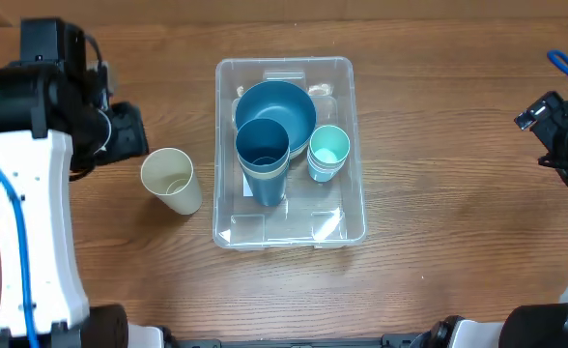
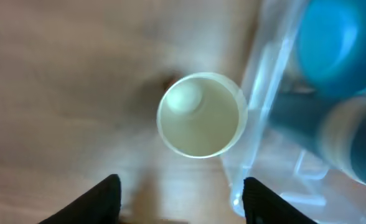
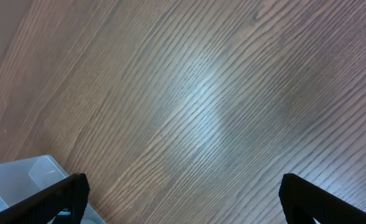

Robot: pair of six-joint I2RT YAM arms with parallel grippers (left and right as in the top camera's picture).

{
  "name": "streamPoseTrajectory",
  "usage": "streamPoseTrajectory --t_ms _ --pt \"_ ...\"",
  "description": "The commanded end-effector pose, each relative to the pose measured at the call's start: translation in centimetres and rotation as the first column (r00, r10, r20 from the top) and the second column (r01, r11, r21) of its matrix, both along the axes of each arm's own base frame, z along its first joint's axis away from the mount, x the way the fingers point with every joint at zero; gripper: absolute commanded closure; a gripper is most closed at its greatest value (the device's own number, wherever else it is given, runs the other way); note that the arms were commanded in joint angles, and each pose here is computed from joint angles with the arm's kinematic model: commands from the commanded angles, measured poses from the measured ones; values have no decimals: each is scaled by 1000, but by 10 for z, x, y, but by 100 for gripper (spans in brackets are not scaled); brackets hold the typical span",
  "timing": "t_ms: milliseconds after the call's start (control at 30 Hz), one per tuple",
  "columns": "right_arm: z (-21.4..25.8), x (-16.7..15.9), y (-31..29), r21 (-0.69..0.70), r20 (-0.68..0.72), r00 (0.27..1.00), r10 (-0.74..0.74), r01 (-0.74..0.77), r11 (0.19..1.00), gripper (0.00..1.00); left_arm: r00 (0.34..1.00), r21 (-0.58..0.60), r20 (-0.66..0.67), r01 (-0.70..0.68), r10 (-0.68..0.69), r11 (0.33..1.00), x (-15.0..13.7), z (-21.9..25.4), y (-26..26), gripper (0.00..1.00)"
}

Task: Pack container
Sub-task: 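Move left gripper to the cream cup and grasp its rim, then carry the cream cup over the bin and drop it onto the blue cups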

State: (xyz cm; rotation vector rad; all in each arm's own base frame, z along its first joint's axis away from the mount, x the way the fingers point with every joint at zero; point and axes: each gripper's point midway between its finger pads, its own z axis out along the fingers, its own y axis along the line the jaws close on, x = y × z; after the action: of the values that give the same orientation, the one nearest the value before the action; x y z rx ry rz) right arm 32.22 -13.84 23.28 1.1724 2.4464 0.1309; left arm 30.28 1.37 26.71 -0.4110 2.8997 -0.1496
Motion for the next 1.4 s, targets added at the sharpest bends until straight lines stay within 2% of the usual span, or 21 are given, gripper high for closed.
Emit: streamPoseTrajectory --t_ms 0,300,400,533,567,700,767,900,1100,1233,1367 --pt "5 1 -2 -7 16 1000 -8 8 1000 0 997 -121 -61 32 -40 992 -4 -31 -9 39" --pt "5 1 -2 -7 16 1000 -8 8 1000 0 987 -127 -151 35 -54 991 -6 -102 -13 37" --pt "5 1 -2 -7 16 1000 -8 8 1000 0 979 -135 -202 10 -38 991 -12 -124 -14 42" --pt "5 1 -2 -7 16 1000 -8 8 1000 0 976 -137 -216 -1 -29 991 -12 -141 -14 53" --pt "5 1 -2 -7 16 1000 -8 8 1000 0 977 -132 -214 -15 -14 991 -11 -142 -13 67" --pt "5 1 -2 -7 16 1000 -8 8 1000 0 979 -131 -205 -20 -7 991 -8 -141 -13 95" --pt "6 1 -2 -7 17 1000 -8 8 1000 0 980 -131 -198 -23 -3 991 -6 -138 -12 96" --pt "5 1 -2 -7 16 1000 -8 8 1000 0 985 -106 -174 -29 10 994 0 -121 -8 96" --pt "6 1 -2 -7 17 1000 -8 8 1000 0 994 -18 -100 -40 38 999 8 -59 7 96" --pt "6 1 -2 -7 17 1000 -8 8 1000 0 998 8 52 -34 33 999 15 12 6 96" --pt "5 1 -2 -7 16 1000 -8 8 1000 0 961 22 267 62 -65 998 20 82 -26 96"
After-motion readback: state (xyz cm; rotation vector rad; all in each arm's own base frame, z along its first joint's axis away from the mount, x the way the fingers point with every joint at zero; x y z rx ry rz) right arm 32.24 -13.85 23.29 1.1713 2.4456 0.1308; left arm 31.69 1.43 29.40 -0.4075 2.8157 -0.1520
